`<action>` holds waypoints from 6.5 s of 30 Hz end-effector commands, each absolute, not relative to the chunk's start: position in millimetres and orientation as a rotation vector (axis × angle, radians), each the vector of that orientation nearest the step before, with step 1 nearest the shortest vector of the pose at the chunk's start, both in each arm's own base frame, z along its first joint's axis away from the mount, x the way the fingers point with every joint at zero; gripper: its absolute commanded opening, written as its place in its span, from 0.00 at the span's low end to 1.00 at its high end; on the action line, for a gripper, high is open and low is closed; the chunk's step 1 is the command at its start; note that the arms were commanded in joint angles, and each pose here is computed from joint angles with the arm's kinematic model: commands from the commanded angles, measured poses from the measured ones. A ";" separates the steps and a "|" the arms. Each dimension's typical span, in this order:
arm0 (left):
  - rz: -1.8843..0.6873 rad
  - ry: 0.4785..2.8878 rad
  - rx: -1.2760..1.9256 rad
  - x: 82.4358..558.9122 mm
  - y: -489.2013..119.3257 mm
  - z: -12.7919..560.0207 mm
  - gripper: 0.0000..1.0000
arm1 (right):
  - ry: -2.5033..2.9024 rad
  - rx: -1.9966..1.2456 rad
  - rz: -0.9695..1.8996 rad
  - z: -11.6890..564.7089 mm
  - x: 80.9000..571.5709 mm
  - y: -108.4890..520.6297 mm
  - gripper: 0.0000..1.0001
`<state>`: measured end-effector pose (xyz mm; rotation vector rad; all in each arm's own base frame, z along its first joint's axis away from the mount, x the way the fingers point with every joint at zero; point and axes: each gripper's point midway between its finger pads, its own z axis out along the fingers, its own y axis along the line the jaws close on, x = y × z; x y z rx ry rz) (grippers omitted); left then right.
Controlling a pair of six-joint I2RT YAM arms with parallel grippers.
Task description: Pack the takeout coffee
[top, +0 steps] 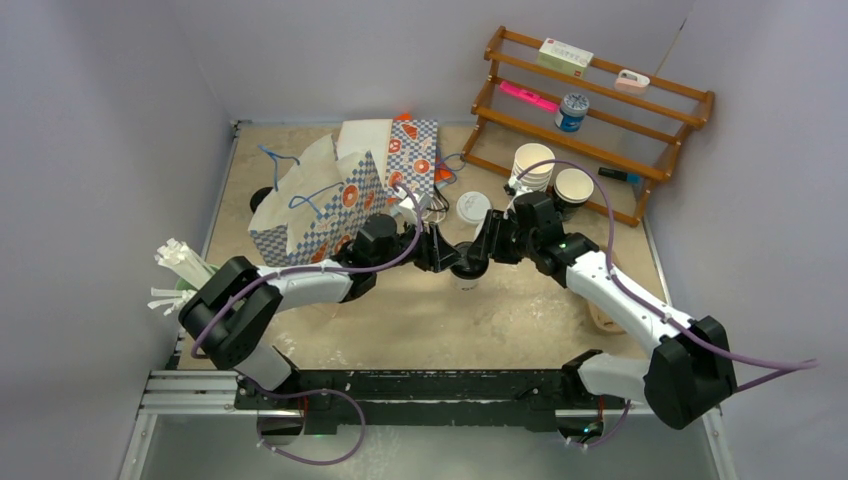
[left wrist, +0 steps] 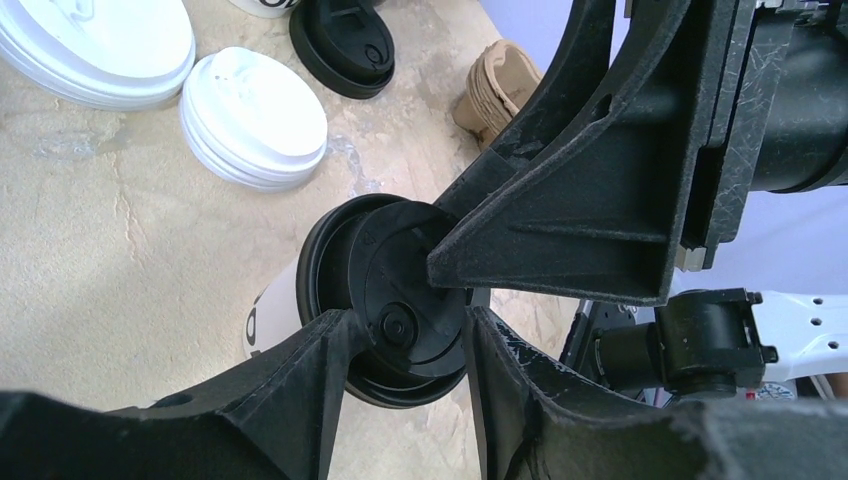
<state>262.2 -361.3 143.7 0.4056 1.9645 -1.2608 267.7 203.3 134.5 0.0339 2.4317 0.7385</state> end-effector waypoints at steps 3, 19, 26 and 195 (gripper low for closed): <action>-1.225 2.185 0.385 239.3 -350.7 84.8 0.48 | 2.514 0.019 0.714 117.7 256.9 201.6 0.50; -1.209 2.244 0.337 229.0 -339.0 58.8 0.49 | 2.546 0.037 0.698 90.9 244.0 194.3 0.50; -1.244 2.244 0.326 224.0 -339.2 53.2 0.49 | 2.555 0.051 0.694 82.0 238.5 191.1 0.50; 0.129 2.160 0.439 254.9 -122.9 257.2 0.54 | 2.410 -0.367 0.211 178.1 250.5 203.7 0.53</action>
